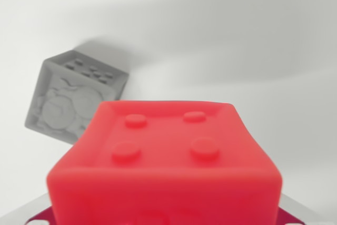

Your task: Destack cube

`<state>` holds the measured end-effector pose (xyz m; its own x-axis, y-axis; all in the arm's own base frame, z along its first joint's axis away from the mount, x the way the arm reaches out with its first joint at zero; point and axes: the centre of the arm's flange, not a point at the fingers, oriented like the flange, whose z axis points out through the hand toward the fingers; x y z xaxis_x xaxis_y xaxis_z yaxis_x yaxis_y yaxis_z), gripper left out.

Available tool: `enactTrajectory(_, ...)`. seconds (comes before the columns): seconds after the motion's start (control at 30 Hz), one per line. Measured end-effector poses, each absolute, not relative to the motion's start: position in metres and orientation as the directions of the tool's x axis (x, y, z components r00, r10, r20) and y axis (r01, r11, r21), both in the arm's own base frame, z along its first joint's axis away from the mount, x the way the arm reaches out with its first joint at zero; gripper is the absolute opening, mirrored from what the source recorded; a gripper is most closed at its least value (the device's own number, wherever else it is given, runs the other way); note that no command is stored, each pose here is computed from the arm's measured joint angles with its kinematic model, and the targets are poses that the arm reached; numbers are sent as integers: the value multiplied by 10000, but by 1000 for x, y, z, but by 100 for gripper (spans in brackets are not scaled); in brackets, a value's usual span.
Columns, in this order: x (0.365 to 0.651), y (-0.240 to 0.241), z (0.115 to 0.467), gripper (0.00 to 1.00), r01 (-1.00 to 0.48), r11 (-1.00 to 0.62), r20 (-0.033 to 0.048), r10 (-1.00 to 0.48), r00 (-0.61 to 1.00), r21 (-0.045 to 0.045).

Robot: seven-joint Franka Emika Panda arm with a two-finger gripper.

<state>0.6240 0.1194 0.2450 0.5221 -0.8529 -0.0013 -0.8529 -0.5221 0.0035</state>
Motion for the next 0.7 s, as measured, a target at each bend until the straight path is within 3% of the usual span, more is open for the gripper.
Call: enactTrajectory(0.7, 619, 83, 233, 0, -7334, -6797, -29, -7334, 6797, 33)
